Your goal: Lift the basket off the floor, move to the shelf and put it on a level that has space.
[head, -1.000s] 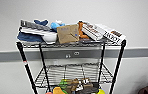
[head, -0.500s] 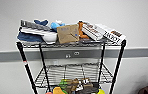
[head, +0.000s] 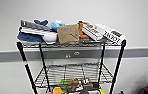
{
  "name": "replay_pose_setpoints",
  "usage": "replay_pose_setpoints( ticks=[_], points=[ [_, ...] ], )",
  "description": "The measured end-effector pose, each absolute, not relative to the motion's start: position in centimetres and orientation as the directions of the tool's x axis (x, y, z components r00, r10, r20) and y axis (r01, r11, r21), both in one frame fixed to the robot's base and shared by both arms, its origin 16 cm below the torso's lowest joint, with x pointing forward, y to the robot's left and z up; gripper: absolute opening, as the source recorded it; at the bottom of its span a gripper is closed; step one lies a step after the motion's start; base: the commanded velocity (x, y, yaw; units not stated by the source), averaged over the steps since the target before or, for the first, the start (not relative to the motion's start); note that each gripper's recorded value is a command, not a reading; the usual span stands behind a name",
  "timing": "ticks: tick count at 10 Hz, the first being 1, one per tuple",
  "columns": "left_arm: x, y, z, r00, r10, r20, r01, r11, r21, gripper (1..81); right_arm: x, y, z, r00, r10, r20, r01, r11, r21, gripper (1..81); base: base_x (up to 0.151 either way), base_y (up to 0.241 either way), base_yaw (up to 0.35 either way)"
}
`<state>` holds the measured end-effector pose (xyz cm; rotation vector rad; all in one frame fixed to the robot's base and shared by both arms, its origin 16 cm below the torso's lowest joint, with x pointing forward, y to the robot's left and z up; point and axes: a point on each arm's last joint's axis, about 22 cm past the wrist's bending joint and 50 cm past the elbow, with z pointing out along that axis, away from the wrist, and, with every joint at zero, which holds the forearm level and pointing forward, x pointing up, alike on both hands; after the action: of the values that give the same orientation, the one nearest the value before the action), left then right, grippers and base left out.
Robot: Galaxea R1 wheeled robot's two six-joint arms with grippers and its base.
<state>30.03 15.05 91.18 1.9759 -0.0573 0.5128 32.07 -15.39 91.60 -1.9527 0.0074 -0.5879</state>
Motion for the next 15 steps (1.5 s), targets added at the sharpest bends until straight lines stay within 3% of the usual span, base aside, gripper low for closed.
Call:
replay_pose_setpoints(
  ticks=[6, 15],
  points=[
    [31.0, 14.3, 99.8, 0.854, 0.145, 0.499, -0.411, -0.4, 0.819, 1.0, 33.6, -15.8, 98.3, 0.848, -0.227, 0.479, 0.352, -0.435, -0.829, 1.0, 0.0, 0.0, 0.0],
    [33.3, 14.1, 110.9, 0.791, 0.116, 0.601, -0.53, -0.361, 0.768, 1.0, 36.0, -15.1, 107.8, 0.822, -0.189, 0.537, 0.439, -0.39, -0.809, 1.0, 0.0, 0.0, 0.0]
  ],
)
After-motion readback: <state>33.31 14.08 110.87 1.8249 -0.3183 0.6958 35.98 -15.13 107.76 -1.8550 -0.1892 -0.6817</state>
